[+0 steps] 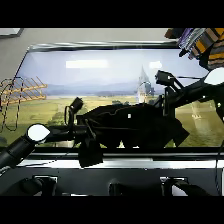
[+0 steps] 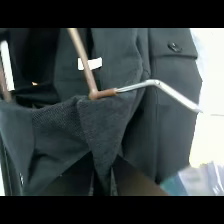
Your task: Fold the clothes and pants, and hang the long-sleeved shirts on hangers.
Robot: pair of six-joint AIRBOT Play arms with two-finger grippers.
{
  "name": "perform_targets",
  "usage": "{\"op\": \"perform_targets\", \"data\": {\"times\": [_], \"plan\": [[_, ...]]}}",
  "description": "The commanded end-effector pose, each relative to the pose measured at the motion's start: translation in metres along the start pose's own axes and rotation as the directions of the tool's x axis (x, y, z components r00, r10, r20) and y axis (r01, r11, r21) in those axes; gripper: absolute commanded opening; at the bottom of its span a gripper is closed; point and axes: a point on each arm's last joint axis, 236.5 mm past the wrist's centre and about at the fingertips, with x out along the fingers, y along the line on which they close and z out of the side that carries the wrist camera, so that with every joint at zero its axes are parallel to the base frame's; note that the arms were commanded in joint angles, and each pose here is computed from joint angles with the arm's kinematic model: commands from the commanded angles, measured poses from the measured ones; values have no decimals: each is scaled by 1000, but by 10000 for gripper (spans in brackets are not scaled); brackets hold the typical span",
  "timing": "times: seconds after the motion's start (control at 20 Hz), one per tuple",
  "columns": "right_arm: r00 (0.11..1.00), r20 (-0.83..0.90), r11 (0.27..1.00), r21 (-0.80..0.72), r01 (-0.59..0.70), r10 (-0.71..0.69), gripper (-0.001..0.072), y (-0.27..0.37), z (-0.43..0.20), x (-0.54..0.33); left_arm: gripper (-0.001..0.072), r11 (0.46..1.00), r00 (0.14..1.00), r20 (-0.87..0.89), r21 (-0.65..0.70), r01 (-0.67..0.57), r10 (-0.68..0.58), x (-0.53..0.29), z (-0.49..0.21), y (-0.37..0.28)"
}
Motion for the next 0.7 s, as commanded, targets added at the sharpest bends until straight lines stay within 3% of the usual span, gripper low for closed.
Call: {"op": "perform_targets", "data": {"times": [0.0,0.1,0.15,0.65], "plan": [[996,-56,997,6,74,-74,26,-3,-8,-13,625,966,994,33,-242,-91,102,-18,10,40],[992,-56,993,31,111,-109,26,-3,-4,-21,623,907,986,25,-398,-139,162,-34,8,69],[991,-51,990,50,128,-126,26,-4,-2,-24,622,898,983,2,-408,-165,181,-40,3,78],[989,-45,973,174,149,-144,26,0,2,-31,617,931,955,-255,-286,-227,155,-3,-62,56]]}}
